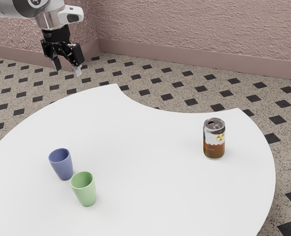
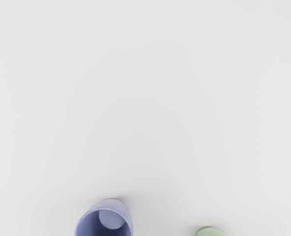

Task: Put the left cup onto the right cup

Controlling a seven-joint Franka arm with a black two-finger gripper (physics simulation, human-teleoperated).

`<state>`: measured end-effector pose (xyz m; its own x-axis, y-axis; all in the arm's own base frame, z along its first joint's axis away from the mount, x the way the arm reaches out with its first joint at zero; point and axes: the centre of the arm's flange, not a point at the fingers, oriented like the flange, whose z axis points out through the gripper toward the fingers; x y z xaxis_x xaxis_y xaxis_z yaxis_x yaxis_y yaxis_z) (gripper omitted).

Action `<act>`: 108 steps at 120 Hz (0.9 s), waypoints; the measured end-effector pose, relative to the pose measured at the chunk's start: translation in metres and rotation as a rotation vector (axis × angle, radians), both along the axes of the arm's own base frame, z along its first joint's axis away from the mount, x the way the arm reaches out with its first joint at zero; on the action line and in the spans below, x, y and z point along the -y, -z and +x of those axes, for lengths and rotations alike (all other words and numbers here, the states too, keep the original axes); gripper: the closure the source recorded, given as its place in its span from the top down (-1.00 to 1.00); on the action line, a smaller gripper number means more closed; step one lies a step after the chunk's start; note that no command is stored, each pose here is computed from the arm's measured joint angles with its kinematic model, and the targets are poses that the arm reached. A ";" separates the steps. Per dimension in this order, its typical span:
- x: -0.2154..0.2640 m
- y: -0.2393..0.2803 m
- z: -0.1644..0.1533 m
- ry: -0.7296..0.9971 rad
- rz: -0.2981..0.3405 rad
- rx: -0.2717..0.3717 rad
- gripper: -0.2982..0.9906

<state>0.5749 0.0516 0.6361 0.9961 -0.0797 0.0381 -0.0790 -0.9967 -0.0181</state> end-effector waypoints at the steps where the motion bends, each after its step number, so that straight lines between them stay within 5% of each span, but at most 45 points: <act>1: 0.000 0.000 0.000 -0.001 0.000 0.000 0.51; 37: -0.003 0.012 -0.003 -0.022 -0.012 -0.025 0.50; 67: -0.010 0.059 -0.007 -0.039 -0.013 -0.089 0.51; 108: -0.031 0.121 -0.009 -0.060 -0.013 -0.095 0.51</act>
<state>0.5664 0.0830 0.5154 0.9982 -0.0202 -0.0560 -0.0203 -0.9998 -0.0009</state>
